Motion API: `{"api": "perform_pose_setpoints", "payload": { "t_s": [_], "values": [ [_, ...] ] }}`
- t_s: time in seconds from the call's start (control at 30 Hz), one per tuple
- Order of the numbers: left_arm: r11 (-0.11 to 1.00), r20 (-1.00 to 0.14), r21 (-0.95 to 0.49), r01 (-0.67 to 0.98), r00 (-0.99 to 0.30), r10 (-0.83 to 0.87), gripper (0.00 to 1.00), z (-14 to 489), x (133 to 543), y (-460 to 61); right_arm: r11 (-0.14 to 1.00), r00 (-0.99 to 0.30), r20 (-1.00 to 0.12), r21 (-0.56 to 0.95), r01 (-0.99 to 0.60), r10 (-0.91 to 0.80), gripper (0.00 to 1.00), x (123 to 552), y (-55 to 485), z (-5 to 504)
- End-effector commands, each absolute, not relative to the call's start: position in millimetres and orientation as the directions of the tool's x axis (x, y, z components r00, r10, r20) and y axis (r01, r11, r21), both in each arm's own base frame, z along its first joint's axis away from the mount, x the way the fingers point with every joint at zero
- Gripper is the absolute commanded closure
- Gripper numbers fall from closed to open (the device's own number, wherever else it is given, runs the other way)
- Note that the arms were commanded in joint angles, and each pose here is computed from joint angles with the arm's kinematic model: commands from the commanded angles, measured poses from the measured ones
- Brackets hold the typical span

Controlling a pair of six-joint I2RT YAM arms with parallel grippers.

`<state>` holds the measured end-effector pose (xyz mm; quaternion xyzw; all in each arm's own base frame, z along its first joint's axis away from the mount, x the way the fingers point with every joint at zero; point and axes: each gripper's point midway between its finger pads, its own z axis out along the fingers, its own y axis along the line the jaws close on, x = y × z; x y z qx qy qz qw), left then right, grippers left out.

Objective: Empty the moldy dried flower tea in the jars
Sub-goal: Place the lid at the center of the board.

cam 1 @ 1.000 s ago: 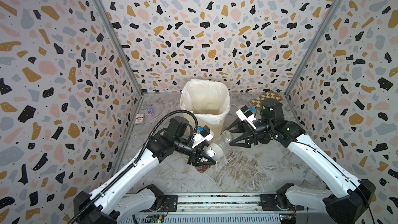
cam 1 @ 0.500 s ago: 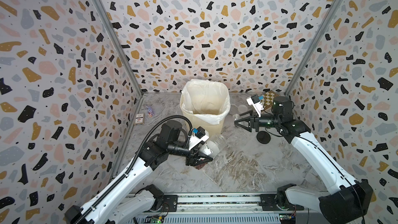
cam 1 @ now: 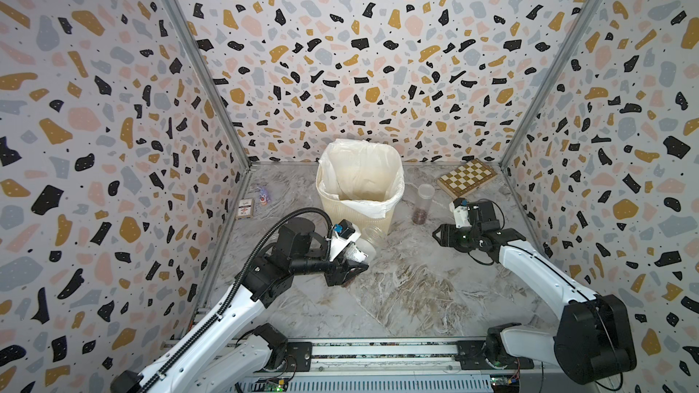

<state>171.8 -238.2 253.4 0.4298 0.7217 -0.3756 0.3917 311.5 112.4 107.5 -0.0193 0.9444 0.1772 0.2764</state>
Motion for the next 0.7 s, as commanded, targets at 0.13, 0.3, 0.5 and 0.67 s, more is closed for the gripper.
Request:
{"api": "perform_pose_setpoints", "payload": {
  "t_s": [0.13,0.3,0.5,0.67],
  "values": [
    [0.371,-0.911,-0.191,0.909,-0.305,0.278,0.44,258.1,177.0,-237.2,0.979,-0.844,-0.515,0.198,0.052,0.149,0.47,303.7,74.8,73.3],
    [0.36,-0.915,-0.193,0.913,-0.3,0.269,0.44,259.9,177.0,-239.4,0.981,-0.861,-0.486,0.183,0.067,0.15,0.46,290.8,80.0,56.4],
    [0.362,-0.918,-0.193,0.912,-0.299,0.262,0.44,261.5,178.5,-240.1,0.986,-0.886,-0.446,0.15,0.066,0.127,0.44,269.8,88.7,36.7],
    [0.358,-0.919,-0.181,0.916,-0.287,0.27,0.45,265.7,179.4,-240.5,0.988,-0.902,-0.414,0.135,0.072,0.123,0.38,263.4,87.9,23.4]
  ]
}}
